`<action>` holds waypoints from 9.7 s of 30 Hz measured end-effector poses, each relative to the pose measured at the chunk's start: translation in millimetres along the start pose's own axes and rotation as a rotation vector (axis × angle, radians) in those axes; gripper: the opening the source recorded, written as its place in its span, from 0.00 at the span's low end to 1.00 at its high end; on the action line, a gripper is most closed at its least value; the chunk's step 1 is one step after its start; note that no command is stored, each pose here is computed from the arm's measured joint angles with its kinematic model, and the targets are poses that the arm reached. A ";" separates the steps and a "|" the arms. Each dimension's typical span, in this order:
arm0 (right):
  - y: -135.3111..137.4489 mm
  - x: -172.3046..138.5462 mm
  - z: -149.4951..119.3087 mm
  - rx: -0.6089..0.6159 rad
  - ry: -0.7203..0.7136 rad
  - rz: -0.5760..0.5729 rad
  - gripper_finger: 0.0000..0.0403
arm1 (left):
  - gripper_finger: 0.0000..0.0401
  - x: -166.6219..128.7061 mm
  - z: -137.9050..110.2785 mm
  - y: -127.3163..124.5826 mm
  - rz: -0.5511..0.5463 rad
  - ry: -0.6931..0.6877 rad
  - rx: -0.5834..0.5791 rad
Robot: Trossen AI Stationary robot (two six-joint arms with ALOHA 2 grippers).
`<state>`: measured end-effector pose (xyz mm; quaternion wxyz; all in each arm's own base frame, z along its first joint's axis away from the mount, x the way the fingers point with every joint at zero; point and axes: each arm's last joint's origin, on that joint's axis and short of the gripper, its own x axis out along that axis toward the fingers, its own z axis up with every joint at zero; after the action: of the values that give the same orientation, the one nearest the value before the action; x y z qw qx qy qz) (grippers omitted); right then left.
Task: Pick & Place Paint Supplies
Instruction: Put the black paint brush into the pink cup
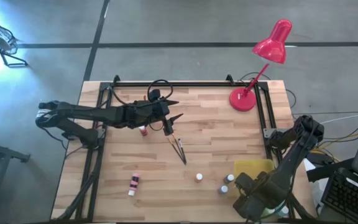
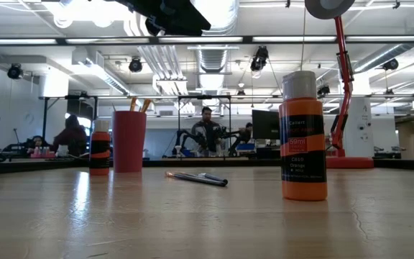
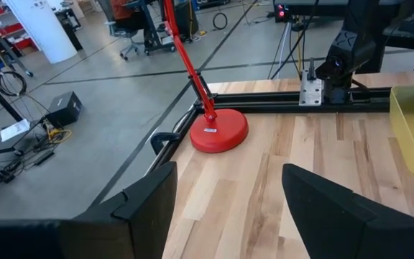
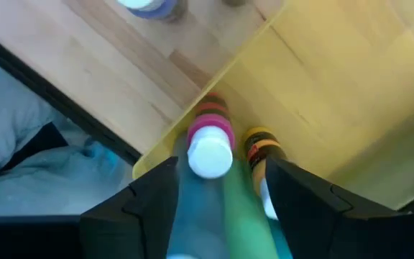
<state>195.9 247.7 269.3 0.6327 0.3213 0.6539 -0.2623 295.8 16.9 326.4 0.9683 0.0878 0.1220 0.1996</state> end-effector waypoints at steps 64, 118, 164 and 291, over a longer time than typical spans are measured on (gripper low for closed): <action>-78.1 -81.1 99.8 -0.400 -0.851 -0.331 0.24 | 0.64 44.7 -44.7 -29.9 -0.338 0.893 0.403; -84.8 -54.5 100.6 -0.349 -0.831 -0.383 0.14 | 0.49 87.2 -148.4 -61.9 -0.576 0.981 0.560; -84.1 -54.0 100.7 -0.349 -0.833 -0.378 0.20 | 0.00 81.6 -123.9 -45.4 -0.508 1.044 0.520; -84.6 -51.3 101.1 -0.355 -0.839 -0.388 0.20 | 0.00 8.5 -91.3 5.0 -0.167 1.561 2.007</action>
<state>198.6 111.9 308.8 0.8259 -0.0527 0.4251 -0.3665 276.8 35.9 238.6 0.1580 0.6304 0.7588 -0.0429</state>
